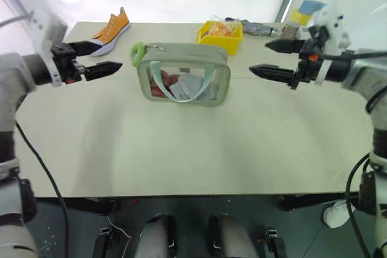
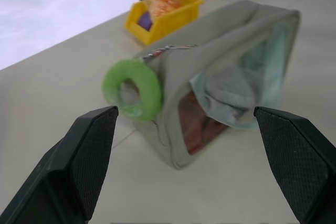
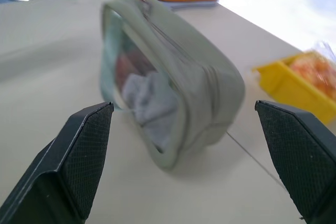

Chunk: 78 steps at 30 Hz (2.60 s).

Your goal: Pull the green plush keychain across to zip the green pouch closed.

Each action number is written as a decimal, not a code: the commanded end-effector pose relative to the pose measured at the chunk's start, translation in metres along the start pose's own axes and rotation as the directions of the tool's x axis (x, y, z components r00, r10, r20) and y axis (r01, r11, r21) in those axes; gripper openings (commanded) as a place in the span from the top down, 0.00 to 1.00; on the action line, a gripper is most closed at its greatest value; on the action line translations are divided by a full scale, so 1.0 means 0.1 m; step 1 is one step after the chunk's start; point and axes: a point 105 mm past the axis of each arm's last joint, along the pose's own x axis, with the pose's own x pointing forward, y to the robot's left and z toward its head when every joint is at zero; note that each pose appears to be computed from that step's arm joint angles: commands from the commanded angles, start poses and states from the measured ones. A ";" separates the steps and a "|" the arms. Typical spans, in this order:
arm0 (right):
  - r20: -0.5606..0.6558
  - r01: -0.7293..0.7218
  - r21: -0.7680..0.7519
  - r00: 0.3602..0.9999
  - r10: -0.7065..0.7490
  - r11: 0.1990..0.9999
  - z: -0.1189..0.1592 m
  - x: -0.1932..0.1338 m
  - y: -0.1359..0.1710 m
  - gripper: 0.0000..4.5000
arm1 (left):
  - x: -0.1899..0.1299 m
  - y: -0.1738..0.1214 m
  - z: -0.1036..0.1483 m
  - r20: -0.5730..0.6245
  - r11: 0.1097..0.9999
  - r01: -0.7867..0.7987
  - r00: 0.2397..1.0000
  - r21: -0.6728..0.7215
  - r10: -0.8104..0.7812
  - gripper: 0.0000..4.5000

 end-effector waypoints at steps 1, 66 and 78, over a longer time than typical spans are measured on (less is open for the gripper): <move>0.005 -0.049 -0.026 0.999 0.049 0.998 0.07 0.04 0.07 0.00 | -0.01 -0.05 0.07 -0.011 0.998 0.052 0.999 0.039 -0.052 0.01; -0.124 -0.382 -0.281 0.924 0.361 0.881 -0.20 0.68 0.76 0.44 | -0.06 -0.15 -0.01 0.016 0.994 -0.103 0.995 0.034 0.103 0.00; -0.178 -0.264 -0.239 0.958 0.225 0.934 -0.36 0.45 0.62 0.44 | 0.00 0.16 -0.38 -0.044 0.991 -0.133 0.990 0.021 0.134 0.00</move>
